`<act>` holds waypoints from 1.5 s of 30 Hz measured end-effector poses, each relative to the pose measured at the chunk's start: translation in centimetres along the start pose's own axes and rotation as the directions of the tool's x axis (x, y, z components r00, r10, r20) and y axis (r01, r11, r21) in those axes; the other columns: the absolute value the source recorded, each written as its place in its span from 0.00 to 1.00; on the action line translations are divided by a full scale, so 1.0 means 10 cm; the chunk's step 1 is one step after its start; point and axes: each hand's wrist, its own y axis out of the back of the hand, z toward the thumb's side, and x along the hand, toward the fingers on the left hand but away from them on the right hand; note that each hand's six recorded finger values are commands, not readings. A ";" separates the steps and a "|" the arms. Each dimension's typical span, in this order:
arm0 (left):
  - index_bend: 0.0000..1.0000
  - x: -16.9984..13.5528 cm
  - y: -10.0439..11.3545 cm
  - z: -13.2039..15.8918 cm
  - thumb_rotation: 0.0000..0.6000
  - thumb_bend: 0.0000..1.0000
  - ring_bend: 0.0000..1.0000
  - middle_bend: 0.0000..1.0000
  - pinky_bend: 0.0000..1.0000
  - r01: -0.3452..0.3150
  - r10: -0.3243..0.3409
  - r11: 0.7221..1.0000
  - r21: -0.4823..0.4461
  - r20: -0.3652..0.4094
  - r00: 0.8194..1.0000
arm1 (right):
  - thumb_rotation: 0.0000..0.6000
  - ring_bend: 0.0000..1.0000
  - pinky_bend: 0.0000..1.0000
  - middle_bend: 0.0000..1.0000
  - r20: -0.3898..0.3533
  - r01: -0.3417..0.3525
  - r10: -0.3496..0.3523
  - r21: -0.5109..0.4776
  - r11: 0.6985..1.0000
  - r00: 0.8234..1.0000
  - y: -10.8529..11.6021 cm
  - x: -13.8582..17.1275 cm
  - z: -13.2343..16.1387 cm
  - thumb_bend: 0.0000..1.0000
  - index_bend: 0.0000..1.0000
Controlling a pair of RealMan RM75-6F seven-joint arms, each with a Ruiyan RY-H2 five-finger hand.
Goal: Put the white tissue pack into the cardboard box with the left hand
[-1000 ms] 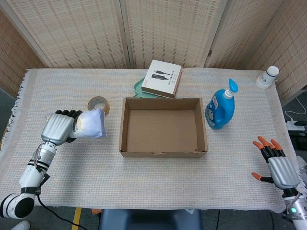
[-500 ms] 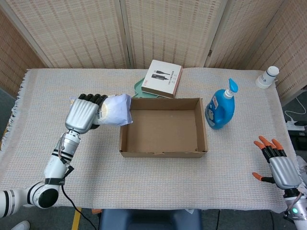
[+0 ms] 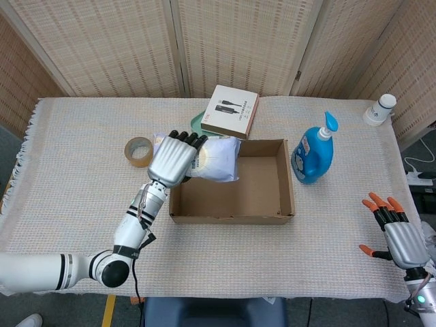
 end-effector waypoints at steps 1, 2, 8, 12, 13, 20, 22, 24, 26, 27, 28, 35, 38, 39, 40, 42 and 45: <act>0.52 0.02 0.00 0.06 1.00 0.31 0.48 0.59 0.57 0.004 -0.003 1.000 -0.006 0.008 1.000 | 1.00 0.00 0.00 0.00 0.001 0.001 -0.001 -0.002 1.000 1.000 0.01 0.00 0.00 0.00 0.13; 0.52 0.04 -0.01 0.14 1.00 0.31 0.48 0.59 0.57 0.009 -0.008 1.000 -0.011 0.019 1.000 | 1.00 0.00 0.00 0.00 0.001 0.002 -0.002 -0.003 1.000 1.000 0.01 0.00 -0.01 0.00 0.13; 0.52 0.14 -0.09 0.48 1.00 0.31 0.48 0.59 0.57 0.020 -0.019 0.999 -0.029 0.063 0.998 | 1.00 0.00 0.00 0.00 0.003 0.012 -0.012 -0.015 1.000 1.000 0.06 0.01 -0.02 0.00 0.13; 0.52 0.17 -0.15 0.65 1.00 0.31 0.49 0.59 0.57 0.017 -0.013 0.999 -0.040 0.091 0.996 | 1.00 0.00 0.00 0.00 0.006 0.018 -0.018 -0.020 1.000 1.000 0.08 0.01 -0.03 0.00 0.13; 0.52 0.18 -0.16 0.68 1.00 0.31 0.49 0.59 0.57 0.016 -0.012 0.999 -0.044 0.094 0.995 | 1.00 0.00 0.00 0.00 0.007 0.018 -0.018 -0.022 1.000 1.000 0.08 0.02 -0.04 0.00 0.13; 0.49 0.26 -0.30 0.82 1.00 0.31 0.48 0.58 0.56 0.001 0.006 0.998 -0.067 0.105 0.994 | 1.00 0.00 0.00 0.00 0.008 0.016 -0.016 -0.024 1.000 1.000 0.09 0.02 -0.05 0.00 0.13; 0.43 0.28 -0.34 0.83 1.00 0.30 0.43 0.52 0.52 -0.006 0.014 0.997 -0.076 0.105 0.994 | 1.00 0.00 0.00 0.00 0.010 0.014 -0.014 -0.024 1.000 1.000 0.08 0.02 -0.05 0.00 0.13; 0.33 0.29 -0.37 0.84 1.00 0.29 0.35 0.43 0.45 -0.013 0.022 0.996 -0.087 0.106 0.994 | 1.00 0.00 0.00 0.00 0.012 0.012 -0.012 -0.023 1.000 1.000 0.08 0.01 -0.06 0.00 0.13; 0.22 0.29 -0.40 0.84 1.00 0.27 0.25 0.32 0.34 -0.016 0.027 0.995 -0.101 0.109 0.994 | 1.00 0.00 0.00 0.00 0.012 0.010 -0.010 -0.021 1.000 1.000 0.07 0.01 -0.06 0.00 0.13; 0.15 0.29 -0.40 0.84 1.00 0.25 0.19 0.25 0.28 -0.017 0.029 0.994 -0.106 0.110 0.993 | 1.00 0.00 0.00 0.00 0.011 0.010 -0.010 -0.020 1.000 1.000 0.06 0.01 -0.05 0.00 0.13; 0.07 0.28 -0.42 0.83 1.00 0.24 0.12 0.17 0.22 -0.016 0.028 0.994 -0.111 0.111 0.993 | 1.00 0.00 0.00 0.00 0.011 0.009 -0.009 -0.020 1.000 1.000 0.06 0.01 -0.05 0.00 0.13; 0.00 0.26 -0.43 0.76 1.00 0.18 0.00 0.00 0.09 -0.020 0.037 0.985 -0.171 0.095 0.995 | 1.00 0.00 0.00 0.00 0.005 0.011 -0.010 -0.026 1.000 1.000 0.06 0.02 -0.03 0.00 0.13; 0.00 0.26 -0.42 0.71 1.00 0.18 0.00 0.00 0.09 -0.035 0.052 0.982 -0.185 0.088 0.995 | 1.00 0.00 0.00 0.00 0.006 0.010 -0.010 -0.020 1.000 1.000 0.06 0.02 -0.03 0.00 0.13; 0.00 0.26 -0.41 0.69 1.00 0.18 0.00 0.00 0.09 -0.039 0.055 0.982 -0.186 0.085 0.995 | 1.00 0.00 0.00 0.00 0.008 0.009 -0.009 -0.018 1.000 1.000 0.05 0.02 -0.03 0.00 0.13; 0.00 0.25 -0.41 0.67 1.00 0.18 0.00 0.00 0.09 -0.042 0.058 0.982 -0.185 0.082 0.995 | 1.00 0.00 0.00 0.00 0.008 0.008 -0.008 -0.017 1.000 1.000 0.05 0.02 -0.03 0.00 0.13; 0.00 0.25 -0.40 0.63 1.00 0.18 0.00 0.00 0.08 -0.047 0.061 0.983 -0.178 0.075 0.995 | 1.00 0.00 0.00 0.00 0.008 0.007 -0.006 -0.016 1.000 1.000 0.04 0.02 -0.03 0.00 0.13; 0.00 0.23 -0.38 0.53 1.00 0.18 0.00 0.00 0.08 -0.052 0.064 0.984 -0.170 0.061 0.996 | 1.00 0.00 0.00 0.00 0.008 0.004 -0.004 -0.014 1.000 1.000 0.04 0.02 -0.03 0.00 0.13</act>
